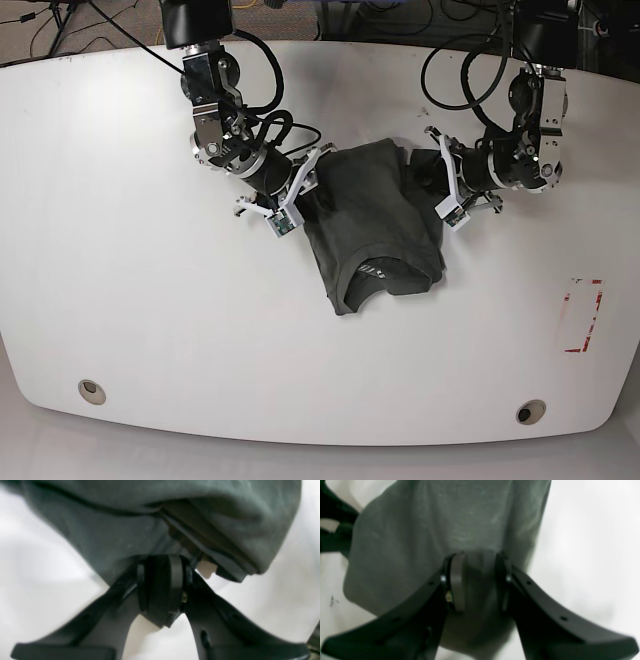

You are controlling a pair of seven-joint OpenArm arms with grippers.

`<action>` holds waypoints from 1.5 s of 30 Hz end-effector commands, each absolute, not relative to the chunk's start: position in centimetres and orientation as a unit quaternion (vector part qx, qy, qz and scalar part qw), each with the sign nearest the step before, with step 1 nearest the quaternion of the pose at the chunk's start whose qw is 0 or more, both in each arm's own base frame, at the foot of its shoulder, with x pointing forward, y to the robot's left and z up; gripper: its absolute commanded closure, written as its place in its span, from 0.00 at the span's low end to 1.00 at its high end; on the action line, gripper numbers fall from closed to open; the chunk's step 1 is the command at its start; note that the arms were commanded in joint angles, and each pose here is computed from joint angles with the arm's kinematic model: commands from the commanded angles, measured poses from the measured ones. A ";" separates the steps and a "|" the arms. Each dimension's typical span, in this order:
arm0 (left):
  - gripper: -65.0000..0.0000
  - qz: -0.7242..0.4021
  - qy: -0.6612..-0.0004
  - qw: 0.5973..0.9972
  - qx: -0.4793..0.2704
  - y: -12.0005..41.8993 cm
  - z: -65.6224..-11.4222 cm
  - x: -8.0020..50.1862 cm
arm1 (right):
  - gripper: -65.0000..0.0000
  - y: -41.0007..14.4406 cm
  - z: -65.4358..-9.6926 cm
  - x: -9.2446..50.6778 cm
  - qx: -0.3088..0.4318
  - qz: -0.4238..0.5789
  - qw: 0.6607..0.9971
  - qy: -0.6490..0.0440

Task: Layout the t-shirt on the table in an organized manner, then fold the t-shirt properly
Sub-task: 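Lift the bundle with both grippers and fold it over onto itself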

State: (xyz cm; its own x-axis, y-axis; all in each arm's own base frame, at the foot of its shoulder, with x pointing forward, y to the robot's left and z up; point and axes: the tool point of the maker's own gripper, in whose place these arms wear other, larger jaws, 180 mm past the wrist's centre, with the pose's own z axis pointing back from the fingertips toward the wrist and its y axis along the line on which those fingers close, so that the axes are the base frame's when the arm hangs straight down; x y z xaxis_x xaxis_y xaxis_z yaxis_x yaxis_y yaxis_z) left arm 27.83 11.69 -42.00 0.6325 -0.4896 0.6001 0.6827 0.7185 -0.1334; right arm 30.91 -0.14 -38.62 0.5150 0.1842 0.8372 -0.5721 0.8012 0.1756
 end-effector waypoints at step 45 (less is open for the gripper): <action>0.84 -0.310 -0.276 0.891 -0.185 9.7 -41.5 28.0 | 0.73 5.4 -38.1 29.6 0.282 0.235 0.820 -0.439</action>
